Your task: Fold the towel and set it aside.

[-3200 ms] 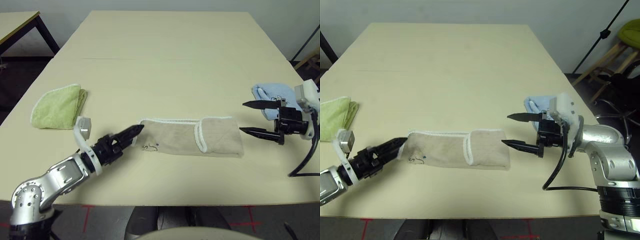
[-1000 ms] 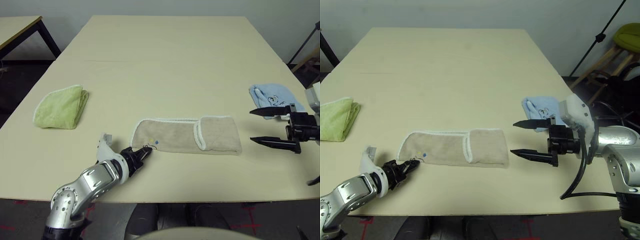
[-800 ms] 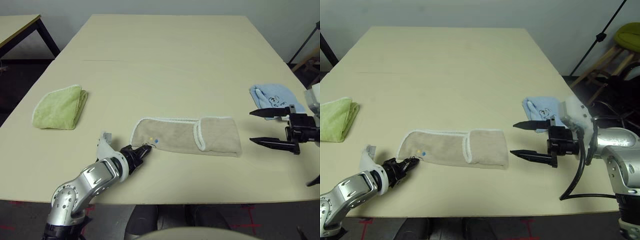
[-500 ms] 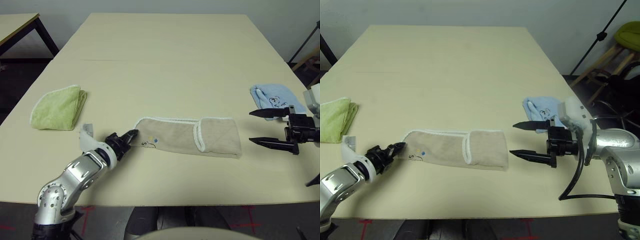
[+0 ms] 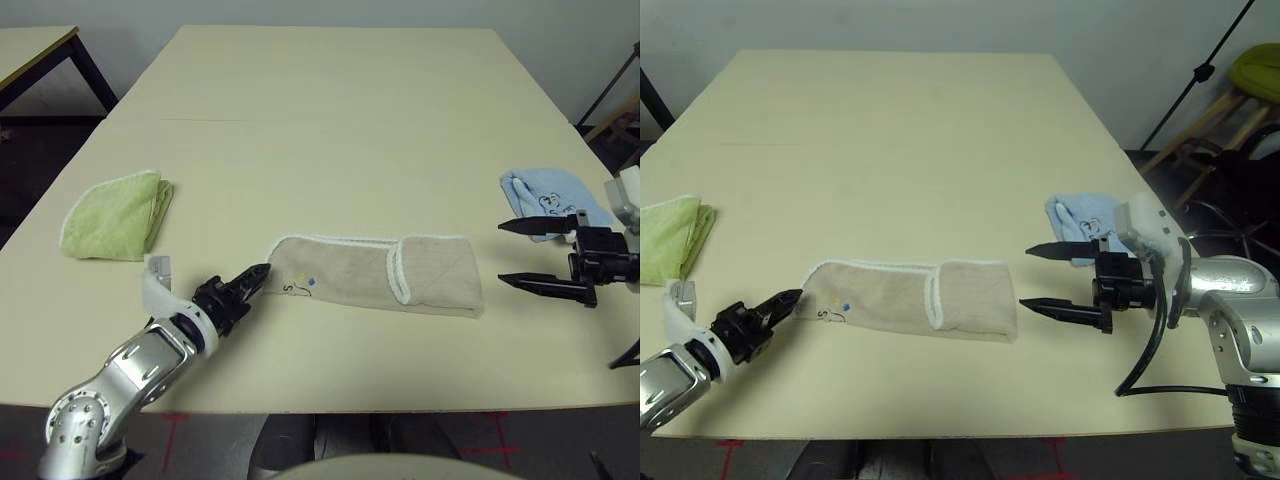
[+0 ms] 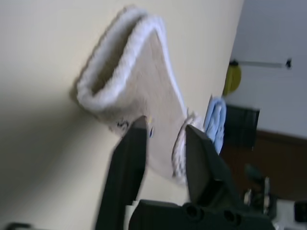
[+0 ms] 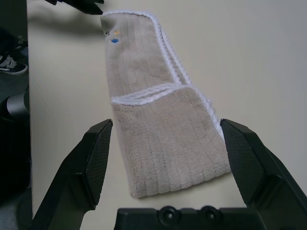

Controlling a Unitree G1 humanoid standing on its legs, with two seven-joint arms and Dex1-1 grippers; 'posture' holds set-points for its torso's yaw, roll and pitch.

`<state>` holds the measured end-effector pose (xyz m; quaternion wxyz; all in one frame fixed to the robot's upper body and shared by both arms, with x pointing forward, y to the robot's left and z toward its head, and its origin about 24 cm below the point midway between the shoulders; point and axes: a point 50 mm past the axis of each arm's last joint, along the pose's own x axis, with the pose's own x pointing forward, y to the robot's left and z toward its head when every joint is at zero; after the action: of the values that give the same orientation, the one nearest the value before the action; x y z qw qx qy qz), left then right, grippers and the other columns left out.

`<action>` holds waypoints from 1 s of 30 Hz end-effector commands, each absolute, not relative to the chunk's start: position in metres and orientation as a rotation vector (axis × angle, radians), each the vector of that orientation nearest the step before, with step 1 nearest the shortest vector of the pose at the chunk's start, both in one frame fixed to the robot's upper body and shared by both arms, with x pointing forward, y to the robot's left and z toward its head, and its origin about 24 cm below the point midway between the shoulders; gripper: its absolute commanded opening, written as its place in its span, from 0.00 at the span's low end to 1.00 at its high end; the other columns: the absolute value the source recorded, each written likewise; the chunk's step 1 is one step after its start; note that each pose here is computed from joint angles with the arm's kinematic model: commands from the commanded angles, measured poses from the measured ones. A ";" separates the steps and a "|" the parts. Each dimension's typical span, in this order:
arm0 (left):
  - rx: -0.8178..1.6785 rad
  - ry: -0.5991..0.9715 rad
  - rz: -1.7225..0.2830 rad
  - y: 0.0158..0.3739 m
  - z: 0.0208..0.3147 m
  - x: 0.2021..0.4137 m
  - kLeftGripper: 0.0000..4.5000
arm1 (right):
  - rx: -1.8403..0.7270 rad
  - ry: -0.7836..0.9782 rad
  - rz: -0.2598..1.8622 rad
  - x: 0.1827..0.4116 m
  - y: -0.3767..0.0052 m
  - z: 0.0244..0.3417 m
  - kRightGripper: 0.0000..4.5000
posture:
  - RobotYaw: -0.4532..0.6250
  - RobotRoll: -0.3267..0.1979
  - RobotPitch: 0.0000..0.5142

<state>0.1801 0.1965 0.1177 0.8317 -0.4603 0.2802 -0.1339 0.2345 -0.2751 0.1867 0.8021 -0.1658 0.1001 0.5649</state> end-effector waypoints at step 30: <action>-0.957 0.858 -0.072 0.180 0.083 0.194 1.00 | -0.368 0.214 1.214 0.233 -0.272 0.187 1.00 | 0.49 0.62 0.20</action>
<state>0.1980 0.1811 0.1014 0.8176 -0.4491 0.3551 -0.0611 0.2347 -0.2742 0.1871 0.8035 -0.1676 0.0980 0.5628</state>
